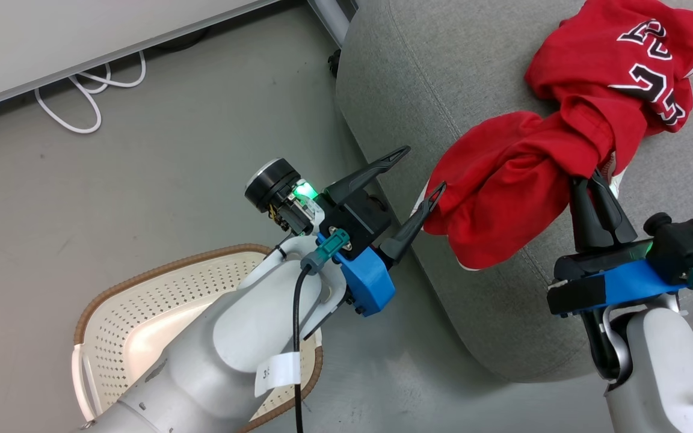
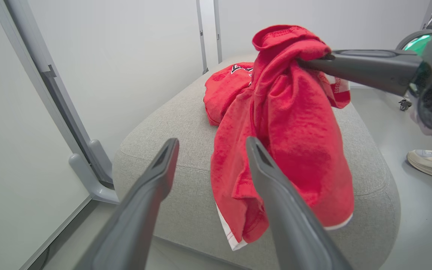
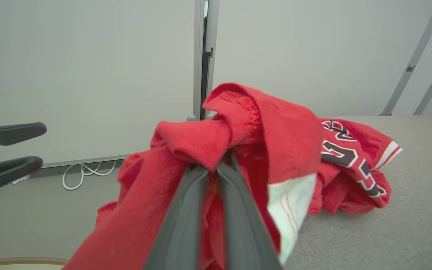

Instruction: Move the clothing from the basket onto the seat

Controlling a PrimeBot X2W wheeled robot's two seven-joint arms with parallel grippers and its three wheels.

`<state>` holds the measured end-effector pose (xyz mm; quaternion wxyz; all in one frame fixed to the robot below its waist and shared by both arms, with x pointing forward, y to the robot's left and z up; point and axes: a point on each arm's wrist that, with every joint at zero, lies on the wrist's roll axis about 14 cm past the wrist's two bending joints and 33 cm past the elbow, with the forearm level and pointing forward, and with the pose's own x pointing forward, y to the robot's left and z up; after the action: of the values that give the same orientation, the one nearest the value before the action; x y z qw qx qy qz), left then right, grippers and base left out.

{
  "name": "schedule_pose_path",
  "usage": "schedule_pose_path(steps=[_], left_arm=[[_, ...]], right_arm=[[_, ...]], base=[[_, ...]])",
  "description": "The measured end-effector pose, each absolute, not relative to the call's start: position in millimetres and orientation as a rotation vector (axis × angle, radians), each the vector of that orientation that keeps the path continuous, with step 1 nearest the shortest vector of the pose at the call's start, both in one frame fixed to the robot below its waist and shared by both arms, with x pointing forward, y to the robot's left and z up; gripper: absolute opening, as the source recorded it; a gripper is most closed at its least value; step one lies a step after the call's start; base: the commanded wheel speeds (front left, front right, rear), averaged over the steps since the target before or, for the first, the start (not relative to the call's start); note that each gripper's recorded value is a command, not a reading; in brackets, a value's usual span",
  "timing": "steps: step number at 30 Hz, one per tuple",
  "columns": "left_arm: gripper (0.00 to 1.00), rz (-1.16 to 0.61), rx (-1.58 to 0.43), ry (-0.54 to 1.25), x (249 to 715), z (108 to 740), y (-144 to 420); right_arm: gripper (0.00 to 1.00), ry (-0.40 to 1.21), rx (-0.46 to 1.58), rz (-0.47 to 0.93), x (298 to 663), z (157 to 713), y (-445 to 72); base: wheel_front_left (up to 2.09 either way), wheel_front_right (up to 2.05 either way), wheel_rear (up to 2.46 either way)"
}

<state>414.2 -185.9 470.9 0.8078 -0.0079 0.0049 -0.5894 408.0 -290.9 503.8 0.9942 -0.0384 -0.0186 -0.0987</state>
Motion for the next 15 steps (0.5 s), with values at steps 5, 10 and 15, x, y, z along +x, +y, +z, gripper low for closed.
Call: schedule_pose_path(steps=[5,10,15], left_arm=[[1.00,-1.255,-0.020,0.012,415.8,470.1,-184.5],[1.00,-1.251,-0.029,0.010,420.2,468.8,-184.6],[1.00,-1.246,-0.039,0.021,427.5,458.7,-184.0]], right_arm=[[0.00,-0.038,-0.077,-0.200,409.7,503.5,-291.9],[0.00,-0.078,-0.091,-0.201,421.9,516.7,-296.2],[0.00,-0.144,-0.144,-0.171,449.7,541.4,-297.9]], base=[[0.00,0.00,0.00],[0.00,0.00,0.00],[0.00,0.00,0.00]])
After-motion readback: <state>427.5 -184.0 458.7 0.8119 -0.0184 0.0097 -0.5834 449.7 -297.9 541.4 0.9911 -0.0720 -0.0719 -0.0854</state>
